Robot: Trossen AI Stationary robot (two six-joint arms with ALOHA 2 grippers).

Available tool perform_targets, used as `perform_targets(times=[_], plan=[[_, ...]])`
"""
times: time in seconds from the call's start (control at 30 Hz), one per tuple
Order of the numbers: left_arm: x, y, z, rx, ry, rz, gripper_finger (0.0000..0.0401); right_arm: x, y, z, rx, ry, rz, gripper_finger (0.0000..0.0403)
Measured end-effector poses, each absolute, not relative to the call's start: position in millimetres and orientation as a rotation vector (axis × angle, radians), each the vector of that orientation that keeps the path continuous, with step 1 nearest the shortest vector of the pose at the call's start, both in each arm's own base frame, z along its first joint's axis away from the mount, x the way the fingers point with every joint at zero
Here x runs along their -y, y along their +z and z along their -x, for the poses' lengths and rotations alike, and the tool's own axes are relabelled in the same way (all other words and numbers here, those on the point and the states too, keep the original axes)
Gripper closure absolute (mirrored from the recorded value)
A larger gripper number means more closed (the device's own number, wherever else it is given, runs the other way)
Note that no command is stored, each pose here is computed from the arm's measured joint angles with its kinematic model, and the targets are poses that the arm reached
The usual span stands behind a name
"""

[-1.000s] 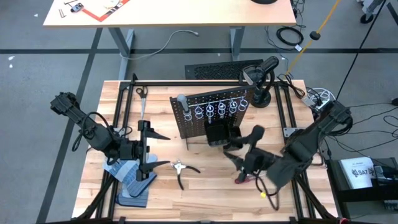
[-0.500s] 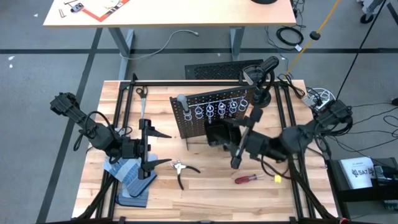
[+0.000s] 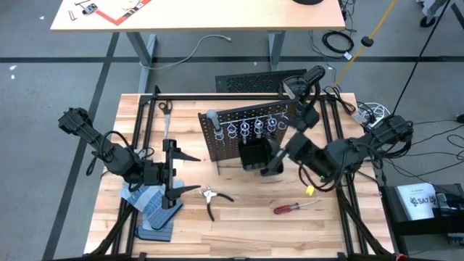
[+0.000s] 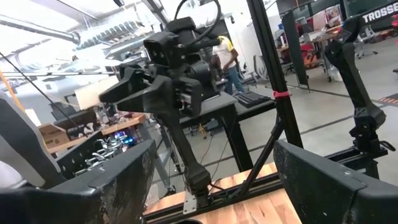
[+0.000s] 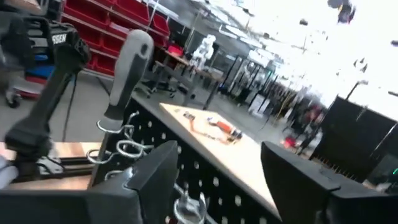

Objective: Hang tools onto peg board
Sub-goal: Unhang the silver wrench from the black peg board

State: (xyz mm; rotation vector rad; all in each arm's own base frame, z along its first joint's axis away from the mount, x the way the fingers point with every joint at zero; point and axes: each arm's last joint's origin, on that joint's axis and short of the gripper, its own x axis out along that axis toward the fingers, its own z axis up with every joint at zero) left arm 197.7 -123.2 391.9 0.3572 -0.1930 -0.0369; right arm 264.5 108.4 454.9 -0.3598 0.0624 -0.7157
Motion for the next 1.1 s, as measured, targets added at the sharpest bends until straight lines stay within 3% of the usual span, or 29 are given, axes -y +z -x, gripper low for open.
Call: perform_targets(times=[0.33, 0.93, 1.1], plan=[[123.3, 391.8, -197.8, 0.192, -0.039, -0.332, 0.0067, -98.4, 439.5, -247.0, -0.136, -0.715, 0.199, 0.0254], [123.3, 391.9, -197.8, 0.193, -0.039, -0.333, 0.0067, -75.5, 428.2, -253.7, -0.180, -0.760, 0.115, 0.0260], [123.3, 391.9, -197.8, 0.193, -0.039, -0.333, 0.0067, -69.7, 425.1, -254.1, -0.198, -0.780, 0.101, 0.0285]])
